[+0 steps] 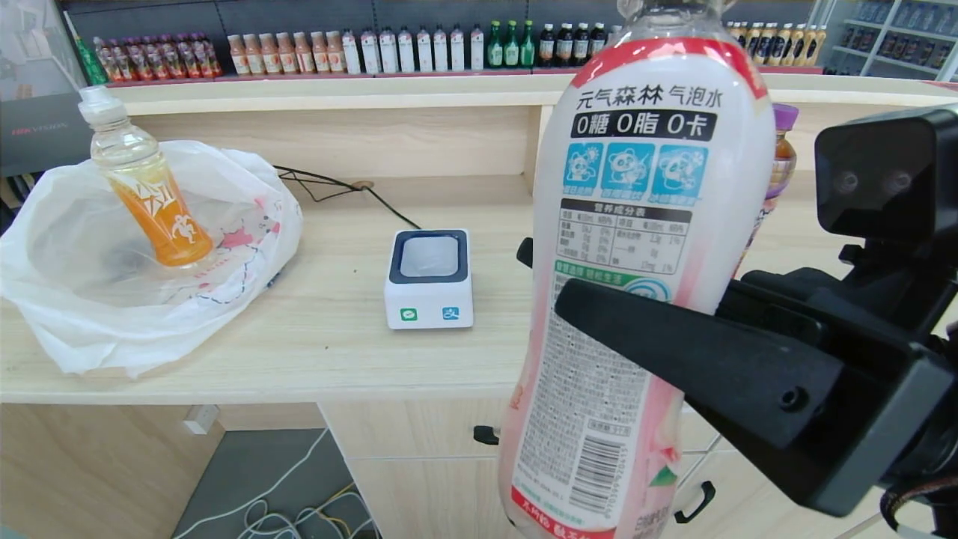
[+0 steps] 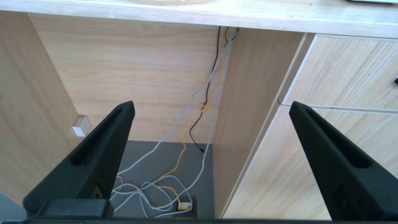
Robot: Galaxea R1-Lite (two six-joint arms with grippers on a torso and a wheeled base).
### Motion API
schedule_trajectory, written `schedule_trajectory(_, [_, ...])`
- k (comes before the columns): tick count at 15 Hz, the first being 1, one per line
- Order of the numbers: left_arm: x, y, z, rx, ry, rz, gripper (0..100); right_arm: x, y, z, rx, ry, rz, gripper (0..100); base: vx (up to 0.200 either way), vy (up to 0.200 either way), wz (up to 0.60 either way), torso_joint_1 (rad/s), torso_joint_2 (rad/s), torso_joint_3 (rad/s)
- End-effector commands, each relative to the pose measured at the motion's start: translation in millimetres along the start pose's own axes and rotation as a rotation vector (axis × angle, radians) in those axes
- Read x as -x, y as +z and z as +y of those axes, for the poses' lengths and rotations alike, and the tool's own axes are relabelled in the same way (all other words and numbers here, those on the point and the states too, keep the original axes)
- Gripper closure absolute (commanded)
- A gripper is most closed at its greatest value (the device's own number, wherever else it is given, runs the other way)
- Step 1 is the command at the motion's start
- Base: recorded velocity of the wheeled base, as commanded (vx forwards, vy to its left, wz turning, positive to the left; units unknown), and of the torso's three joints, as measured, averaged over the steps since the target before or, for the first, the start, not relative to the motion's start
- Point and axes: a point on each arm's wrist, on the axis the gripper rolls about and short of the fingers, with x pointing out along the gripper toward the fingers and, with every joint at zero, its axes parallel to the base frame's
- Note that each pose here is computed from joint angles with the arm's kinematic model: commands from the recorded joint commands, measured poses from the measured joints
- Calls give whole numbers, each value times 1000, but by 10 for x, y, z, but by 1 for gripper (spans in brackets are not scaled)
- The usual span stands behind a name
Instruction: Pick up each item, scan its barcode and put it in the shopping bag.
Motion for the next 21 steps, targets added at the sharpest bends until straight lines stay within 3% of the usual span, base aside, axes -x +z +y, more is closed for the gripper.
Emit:
schedule_trajectory(1, [0,0,0,0,2,0,0,-2,19,14,6,5,-5,100,0,0,0,0,0,0])
schedule_trajectory(5, [0,0,0,0,-1,0,0,39,64,23,43,-13,-22,100,0,0,0,0,0,0])
schedule_trajectory(11, [0,0,0,0,0,0,0,155,179,-57,295,-170,-82,100,0,0,0,0,0,0])
schedule_trajectory(21, [0,0,0,0,-1,0,0,682,686,-59,571,-438,-209,100,0,0,0,0,0,0])
